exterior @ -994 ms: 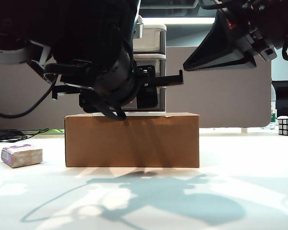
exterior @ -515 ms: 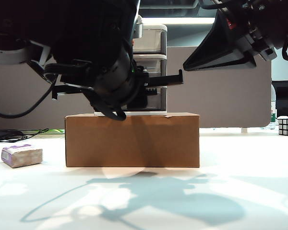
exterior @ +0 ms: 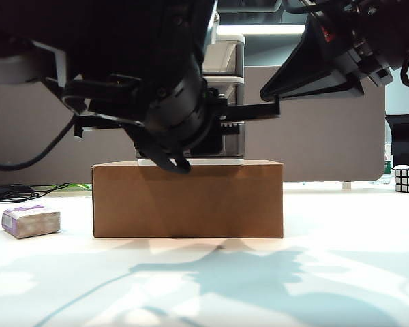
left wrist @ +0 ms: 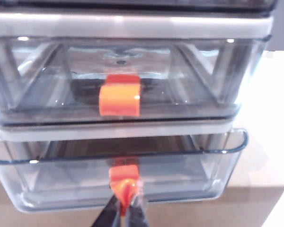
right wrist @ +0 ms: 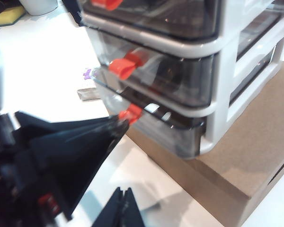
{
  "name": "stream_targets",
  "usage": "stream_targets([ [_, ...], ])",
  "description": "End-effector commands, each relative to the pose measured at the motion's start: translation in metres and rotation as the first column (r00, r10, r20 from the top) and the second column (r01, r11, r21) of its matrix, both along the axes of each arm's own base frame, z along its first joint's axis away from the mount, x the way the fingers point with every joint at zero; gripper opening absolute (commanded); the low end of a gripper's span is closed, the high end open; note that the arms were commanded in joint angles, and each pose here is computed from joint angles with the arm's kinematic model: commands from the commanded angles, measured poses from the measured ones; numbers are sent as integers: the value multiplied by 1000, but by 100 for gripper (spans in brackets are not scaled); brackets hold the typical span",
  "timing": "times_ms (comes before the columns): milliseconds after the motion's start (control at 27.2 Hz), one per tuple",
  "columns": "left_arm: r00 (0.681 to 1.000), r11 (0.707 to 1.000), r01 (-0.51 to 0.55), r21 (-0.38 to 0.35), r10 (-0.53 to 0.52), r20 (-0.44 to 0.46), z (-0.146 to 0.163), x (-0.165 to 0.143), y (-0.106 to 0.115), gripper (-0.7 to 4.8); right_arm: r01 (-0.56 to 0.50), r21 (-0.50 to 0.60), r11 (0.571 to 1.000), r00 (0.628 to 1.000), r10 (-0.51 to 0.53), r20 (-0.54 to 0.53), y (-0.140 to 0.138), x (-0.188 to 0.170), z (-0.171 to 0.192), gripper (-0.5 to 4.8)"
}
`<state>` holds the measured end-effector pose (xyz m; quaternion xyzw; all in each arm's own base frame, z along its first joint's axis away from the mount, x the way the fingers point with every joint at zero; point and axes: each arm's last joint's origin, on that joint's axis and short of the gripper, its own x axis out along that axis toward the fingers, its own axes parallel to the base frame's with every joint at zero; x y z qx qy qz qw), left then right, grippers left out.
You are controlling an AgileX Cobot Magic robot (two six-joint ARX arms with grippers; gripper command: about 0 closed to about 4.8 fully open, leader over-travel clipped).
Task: Open the third layer of the drawer on the table, pick up a pack of napkins on the table and put it in, and finally close the drawer.
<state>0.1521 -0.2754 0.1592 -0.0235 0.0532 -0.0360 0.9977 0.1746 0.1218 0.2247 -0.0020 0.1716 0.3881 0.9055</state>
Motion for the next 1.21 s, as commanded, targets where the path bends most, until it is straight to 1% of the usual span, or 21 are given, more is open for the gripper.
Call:
stream_targets([
  [37,1000,1000,-10,14,10,5,0,-11,-4,-6,-2,7,1000,1000,2,17,1,1,3,-6],
  [295,1000,999,8,41,-8,3,-2,-26,-9,-6,-2,12,1000,1000,1,26,1,1,4,-6],
  [515,1000,1000,-6,23,7,-27,-8,-28,-8,-6,-15,71,997,994,7,113,5,7,10,-6],
  [589,999,1000,-7,29,8,-33,-10,-29,-8,-6,-83,100,991,988,69,139,12,14,10,-6],
  [700,999,1000,-4,25,5,-32,-9,-30,-8,-6,-116,97,989,987,104,120,19,23,11,-6],
  [810,999,1000,-4,25,5,-32,-9,-30,-8,-6,-149,105,983,984,137,117,20,29,14,-6],
  [884,999,1000,-4,26,5,-32,-9,-30,-8,-6,-154,110,982,983,140,119,18,33,16,-6],
  [994,999,1000,-4,25,4,-32,-9,-30,-8,-6,-124,120,985,985,108,131,12,41,22,-6],
  [1215,1000,1000,-5,20,5,-28,-8,-32,-9,-6,-127,134,983,984,108,142,7,50,30,-6],
])
